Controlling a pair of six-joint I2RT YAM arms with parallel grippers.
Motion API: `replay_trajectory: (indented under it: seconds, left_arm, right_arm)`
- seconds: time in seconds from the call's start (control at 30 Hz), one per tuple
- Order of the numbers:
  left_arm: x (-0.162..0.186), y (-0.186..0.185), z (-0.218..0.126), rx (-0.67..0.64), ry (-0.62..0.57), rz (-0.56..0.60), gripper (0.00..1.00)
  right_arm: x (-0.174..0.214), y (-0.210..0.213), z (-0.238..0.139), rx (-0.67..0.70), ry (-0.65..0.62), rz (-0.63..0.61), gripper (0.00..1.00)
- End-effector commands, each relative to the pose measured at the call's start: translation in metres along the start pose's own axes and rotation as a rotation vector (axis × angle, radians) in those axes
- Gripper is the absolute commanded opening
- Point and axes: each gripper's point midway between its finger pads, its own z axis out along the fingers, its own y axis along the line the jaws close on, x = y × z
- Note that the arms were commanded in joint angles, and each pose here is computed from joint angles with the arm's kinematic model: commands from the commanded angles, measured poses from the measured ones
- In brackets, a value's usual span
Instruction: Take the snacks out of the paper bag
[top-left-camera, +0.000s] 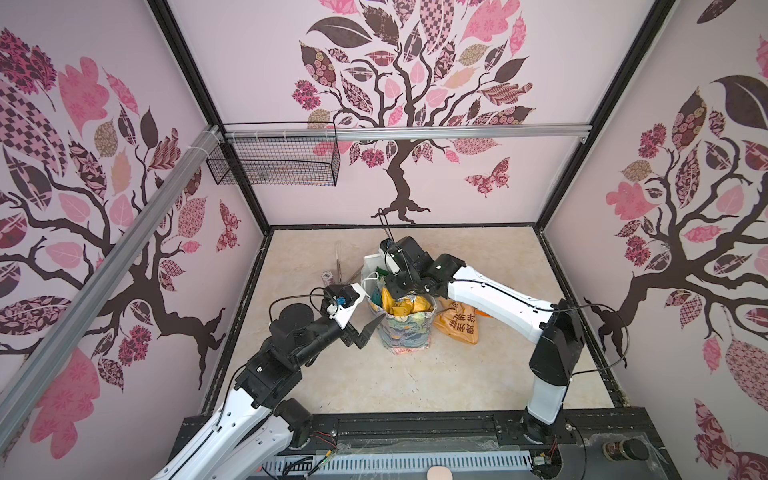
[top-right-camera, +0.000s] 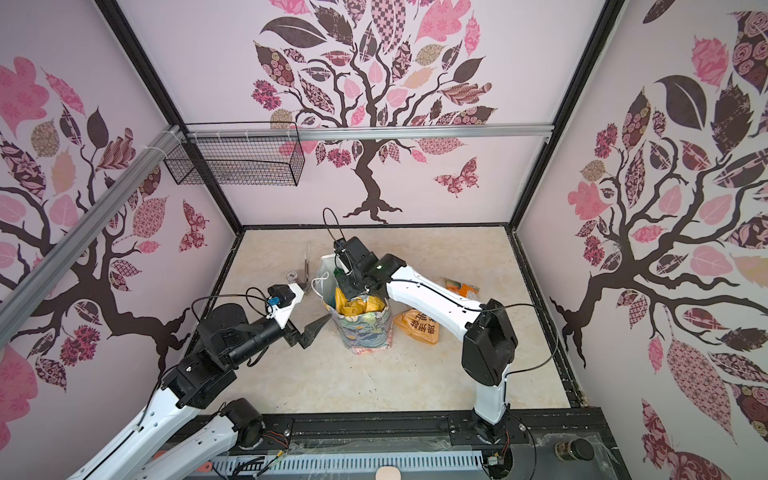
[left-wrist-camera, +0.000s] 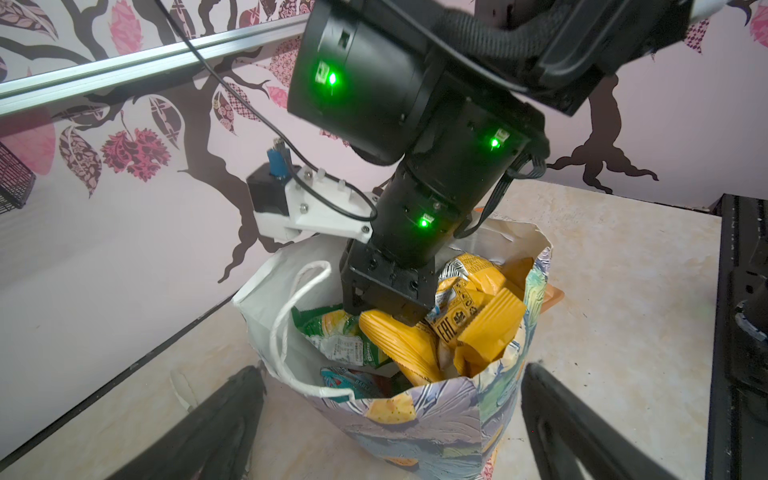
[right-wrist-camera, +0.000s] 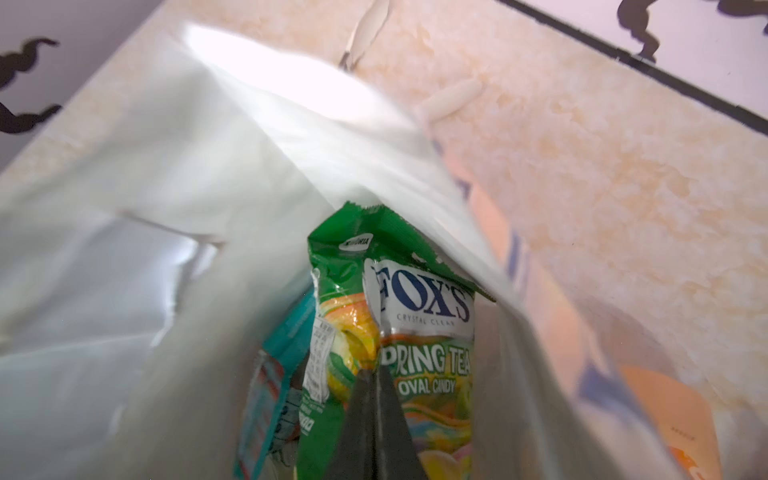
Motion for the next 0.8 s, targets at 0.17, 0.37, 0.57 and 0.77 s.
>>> replay_trajectory:
  seconds: [0.17, 0.37, 0.57, 0.77]
  left_arm:
    - [-0.005, 0.001, -0.002, -0.003, -0.016, 0.001, 0.98]
    - [-0.005, 0.000, -0.002, 0.002, -0.018, -0.001, 0.98]
    - [-0.006, 0.001, -0.004, -0.003, -0.023, 0.002, 0.98]
    - [-0.007, 0.001, -0.004, -0.005, -0.025, 0.002, 0.98]
  right_arm:
    - [-0.057, -0.003, -0.047, 0.012, -0.194, 0.021, 0.00]
    - [-0.065, -0.005, -0.056, 0.026, -0.220, 0.011, 0.00]
    - [-0.080, -0.004, -0.076, 0.016, -0.280, 0.013, 0.00]
    - [-0.080, -0.001, -0.081, -0.013, -0.321, 0.029, 0.02]
